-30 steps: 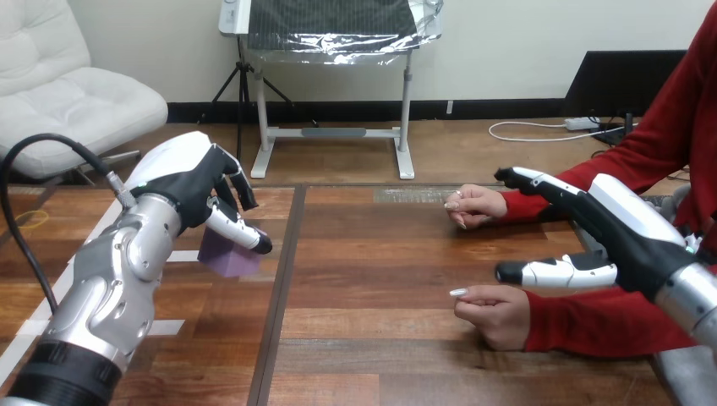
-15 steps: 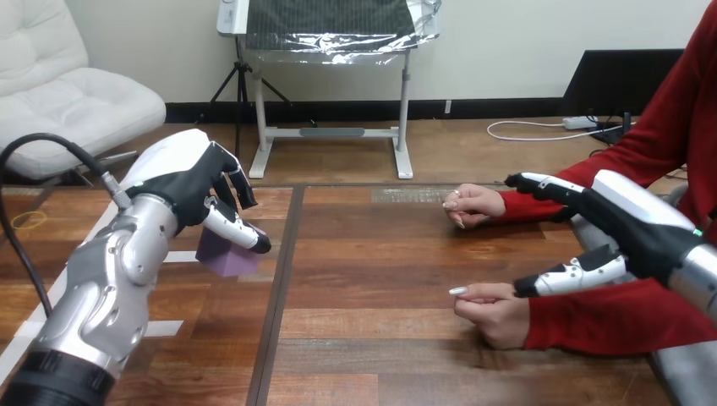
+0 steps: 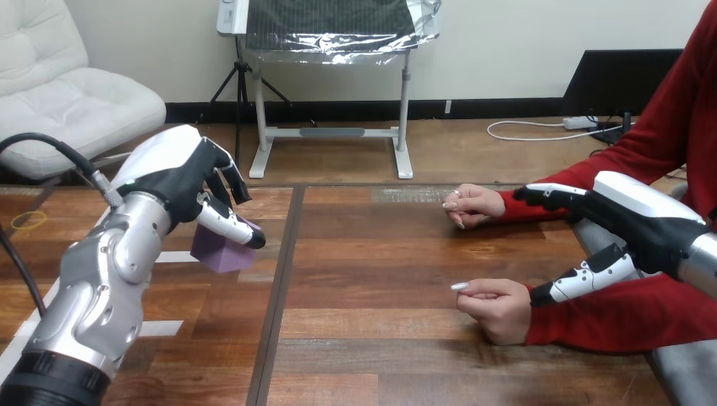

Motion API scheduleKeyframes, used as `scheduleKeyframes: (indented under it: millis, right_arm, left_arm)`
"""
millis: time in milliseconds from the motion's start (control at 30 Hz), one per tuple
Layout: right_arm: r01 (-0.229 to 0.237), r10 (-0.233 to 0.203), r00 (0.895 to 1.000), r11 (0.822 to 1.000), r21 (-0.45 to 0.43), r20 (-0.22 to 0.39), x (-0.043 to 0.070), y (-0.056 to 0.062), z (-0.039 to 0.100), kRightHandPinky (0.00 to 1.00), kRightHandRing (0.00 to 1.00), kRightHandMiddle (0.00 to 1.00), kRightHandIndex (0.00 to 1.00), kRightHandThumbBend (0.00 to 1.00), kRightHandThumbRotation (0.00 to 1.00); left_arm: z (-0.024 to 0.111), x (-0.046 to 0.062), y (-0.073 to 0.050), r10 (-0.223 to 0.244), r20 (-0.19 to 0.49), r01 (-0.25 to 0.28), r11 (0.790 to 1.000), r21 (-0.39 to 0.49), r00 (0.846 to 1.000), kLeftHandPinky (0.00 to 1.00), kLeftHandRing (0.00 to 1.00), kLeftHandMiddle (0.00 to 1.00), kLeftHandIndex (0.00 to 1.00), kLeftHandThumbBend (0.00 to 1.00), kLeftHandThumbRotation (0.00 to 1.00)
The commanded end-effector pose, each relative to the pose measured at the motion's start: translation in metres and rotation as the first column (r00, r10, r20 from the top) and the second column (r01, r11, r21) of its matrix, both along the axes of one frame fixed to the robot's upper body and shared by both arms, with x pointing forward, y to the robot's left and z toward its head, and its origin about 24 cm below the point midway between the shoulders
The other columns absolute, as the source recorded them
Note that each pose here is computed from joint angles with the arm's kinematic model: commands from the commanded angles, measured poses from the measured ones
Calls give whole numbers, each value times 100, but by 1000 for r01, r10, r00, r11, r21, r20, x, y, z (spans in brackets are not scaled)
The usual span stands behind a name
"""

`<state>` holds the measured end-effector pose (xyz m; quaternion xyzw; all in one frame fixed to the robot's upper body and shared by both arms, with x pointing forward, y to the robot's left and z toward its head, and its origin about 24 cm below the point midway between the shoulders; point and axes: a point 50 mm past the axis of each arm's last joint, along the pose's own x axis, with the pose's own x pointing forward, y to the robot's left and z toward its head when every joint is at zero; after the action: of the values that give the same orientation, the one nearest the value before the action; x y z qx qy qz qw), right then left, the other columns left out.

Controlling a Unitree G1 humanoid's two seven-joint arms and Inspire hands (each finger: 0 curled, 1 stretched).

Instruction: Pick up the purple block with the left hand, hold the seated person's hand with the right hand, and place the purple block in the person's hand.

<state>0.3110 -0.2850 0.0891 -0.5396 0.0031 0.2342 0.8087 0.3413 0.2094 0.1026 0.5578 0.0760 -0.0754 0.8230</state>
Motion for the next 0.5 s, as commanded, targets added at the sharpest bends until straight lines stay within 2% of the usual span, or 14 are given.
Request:
scheduleKeyframes:
  millis: [0,333,467]
  right_arm:
    - [-28,31,998,998,-53,56,15,1,27,83,88,89,90,100,34]
    - [-42,42,999,993,-109,-1,16,-1,26,86,88,88,90,100,33]
    - [-38,34,999,990,-135,-33,17,-3,25,88,88,88,89,100,33]
  left_arm:
    - [27,3,0,-10,103,9,1000,5,995,29,36,43,44,83,0]
    - [28,3,0,-10,110,10,1000,-3,994,29,35,42,43,83,0]
    - [28,3,1,-3,106,4,1000,-8,994,29,35,42,43,83,0]
